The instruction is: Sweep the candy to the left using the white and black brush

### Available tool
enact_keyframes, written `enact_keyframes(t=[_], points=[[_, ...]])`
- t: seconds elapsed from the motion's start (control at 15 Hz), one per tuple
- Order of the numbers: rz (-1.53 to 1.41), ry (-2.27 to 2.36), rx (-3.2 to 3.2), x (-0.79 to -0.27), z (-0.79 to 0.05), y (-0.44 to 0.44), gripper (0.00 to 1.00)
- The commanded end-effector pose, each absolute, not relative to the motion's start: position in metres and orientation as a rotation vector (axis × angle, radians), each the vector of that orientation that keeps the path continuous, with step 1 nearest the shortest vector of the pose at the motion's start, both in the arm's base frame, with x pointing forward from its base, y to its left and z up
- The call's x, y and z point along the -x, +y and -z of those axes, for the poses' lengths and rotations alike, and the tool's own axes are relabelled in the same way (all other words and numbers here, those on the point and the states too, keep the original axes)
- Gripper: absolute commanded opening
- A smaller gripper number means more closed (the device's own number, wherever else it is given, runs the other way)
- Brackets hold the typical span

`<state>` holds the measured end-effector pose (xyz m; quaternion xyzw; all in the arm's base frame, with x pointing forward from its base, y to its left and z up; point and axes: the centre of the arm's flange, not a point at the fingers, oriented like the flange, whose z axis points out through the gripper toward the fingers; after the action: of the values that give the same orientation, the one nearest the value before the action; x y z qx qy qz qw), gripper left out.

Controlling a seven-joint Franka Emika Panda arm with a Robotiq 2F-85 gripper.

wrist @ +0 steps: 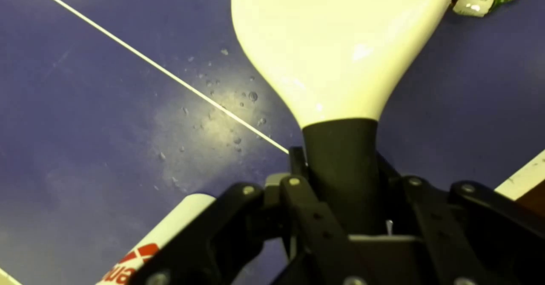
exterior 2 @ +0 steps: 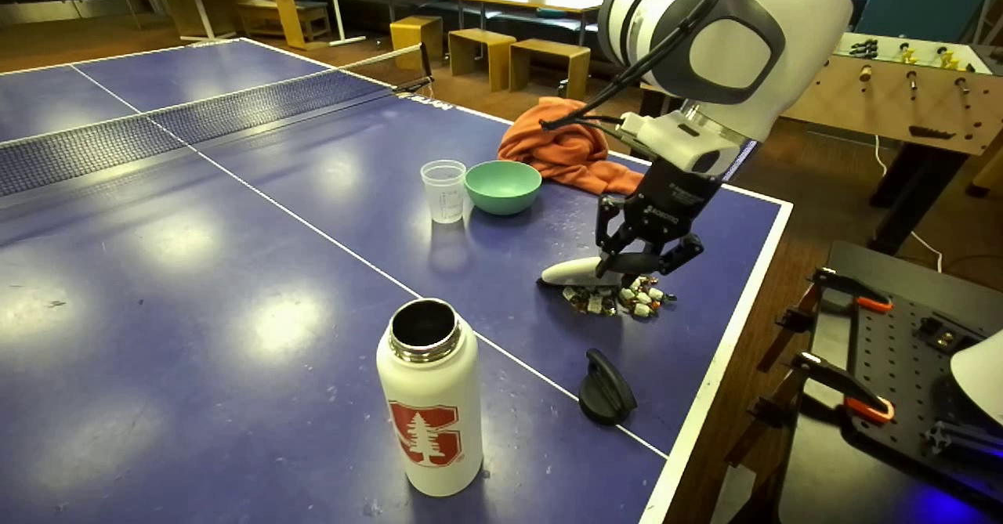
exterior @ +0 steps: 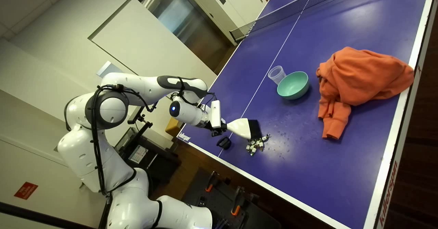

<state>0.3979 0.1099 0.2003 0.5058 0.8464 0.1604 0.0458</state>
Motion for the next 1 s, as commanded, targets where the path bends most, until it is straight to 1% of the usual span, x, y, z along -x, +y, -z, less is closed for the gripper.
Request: enact_keyframes(t=[0.0,0.2,0.47,0.67,0.93], points=[[-0.458,2.650,-1.499,-0.427,-0.265,0.136,0.12],[-0.412,2.594,-1.465,-0.417,-0.269,0.139,0.12],[-0.356,2.406,-1.494,-0.411,-0.289,0.109,0.12],[-0.314,2.255,-1.547,-0.413,-0.319,0.066,0.12],[-0.212,2.037,-1.668,-0.414,-0.344,-0.022,0.12]])
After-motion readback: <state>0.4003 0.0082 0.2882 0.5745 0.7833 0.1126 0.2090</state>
